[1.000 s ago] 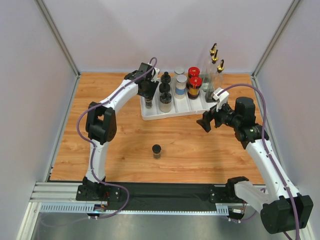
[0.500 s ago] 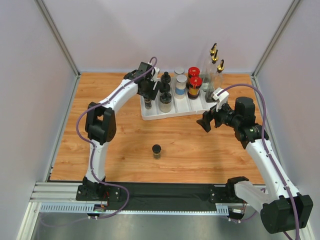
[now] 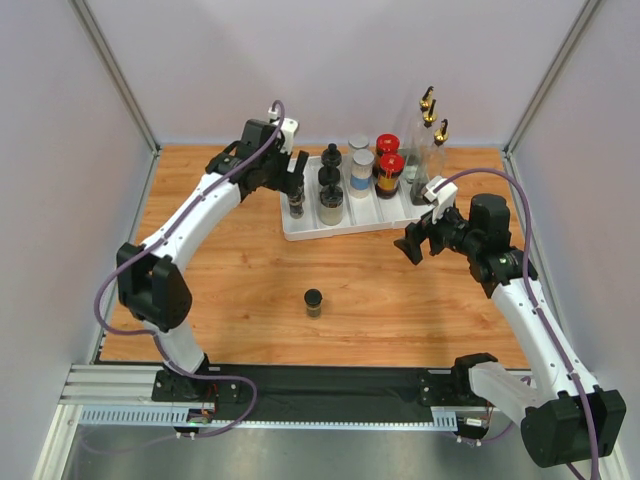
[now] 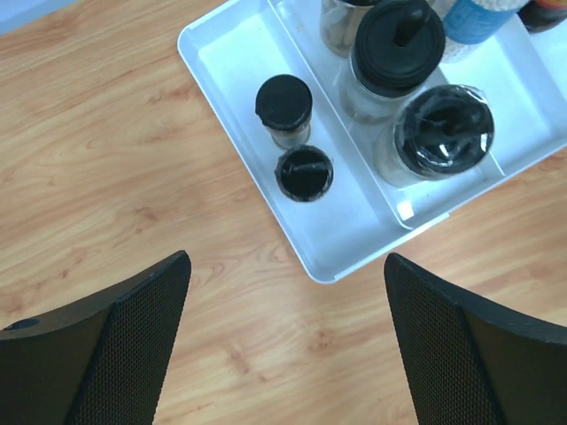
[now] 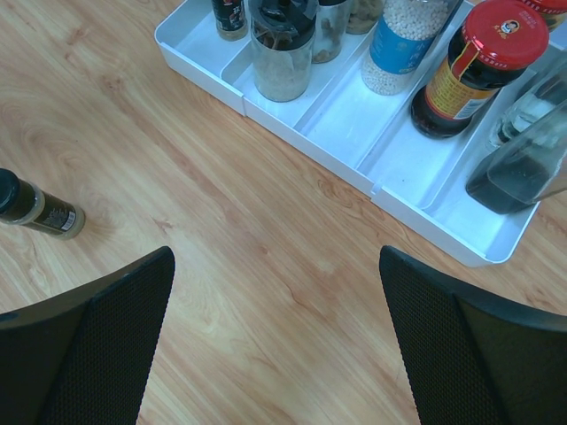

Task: Organize the condiment bottles
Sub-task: Place the bottle in the storage box, then pick up the bottle from the center of the board.

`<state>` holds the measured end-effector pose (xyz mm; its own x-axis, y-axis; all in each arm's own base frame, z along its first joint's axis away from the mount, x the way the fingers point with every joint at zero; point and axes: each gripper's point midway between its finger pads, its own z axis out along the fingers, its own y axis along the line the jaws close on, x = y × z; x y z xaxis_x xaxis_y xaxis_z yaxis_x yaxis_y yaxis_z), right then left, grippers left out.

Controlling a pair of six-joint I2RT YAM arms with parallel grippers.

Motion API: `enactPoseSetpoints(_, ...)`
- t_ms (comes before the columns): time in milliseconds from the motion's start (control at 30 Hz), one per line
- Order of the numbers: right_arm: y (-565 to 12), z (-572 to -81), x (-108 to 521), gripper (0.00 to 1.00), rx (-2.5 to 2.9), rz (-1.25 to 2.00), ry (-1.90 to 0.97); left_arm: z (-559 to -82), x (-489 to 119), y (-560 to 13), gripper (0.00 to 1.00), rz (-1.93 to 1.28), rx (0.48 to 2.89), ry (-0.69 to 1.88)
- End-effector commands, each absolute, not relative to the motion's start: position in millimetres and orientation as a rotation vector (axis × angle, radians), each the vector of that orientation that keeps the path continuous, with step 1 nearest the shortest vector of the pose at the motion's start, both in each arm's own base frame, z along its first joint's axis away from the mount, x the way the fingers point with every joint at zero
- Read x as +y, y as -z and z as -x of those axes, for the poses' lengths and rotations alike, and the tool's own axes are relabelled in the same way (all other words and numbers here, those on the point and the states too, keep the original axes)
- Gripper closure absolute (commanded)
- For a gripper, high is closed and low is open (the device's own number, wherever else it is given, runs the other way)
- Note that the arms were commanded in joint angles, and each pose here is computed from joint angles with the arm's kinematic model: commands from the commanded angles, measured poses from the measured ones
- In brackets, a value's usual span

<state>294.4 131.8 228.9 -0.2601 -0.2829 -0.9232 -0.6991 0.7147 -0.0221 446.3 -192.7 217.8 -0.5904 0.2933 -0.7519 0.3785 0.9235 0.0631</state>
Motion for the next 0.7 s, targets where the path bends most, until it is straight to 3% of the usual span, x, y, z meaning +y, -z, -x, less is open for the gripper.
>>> enactPoseSetpoints(0, -239.1, -298.8, 127.0, 0.00, 1.803, 0.777, -0.426, -430.2, -191.2, -240.6, 0.02, -0.451, 2.164, 0.195)
enactPoseSetpoints(467, -237.6, -301.1, 121.8, 0.00, 1.805, 0.783, -0.383, -335.0, -137.7, -237.8, 0.00, -0.199, 2.081, 0.232)
enactPoseSetpoints(667, -235.4, -302.1, 121.2, 0.00, 1.811, 0.787, -0.378, -299.0, -140.1, -243.9, 0.00, -0.196, 2.027, 0.369)
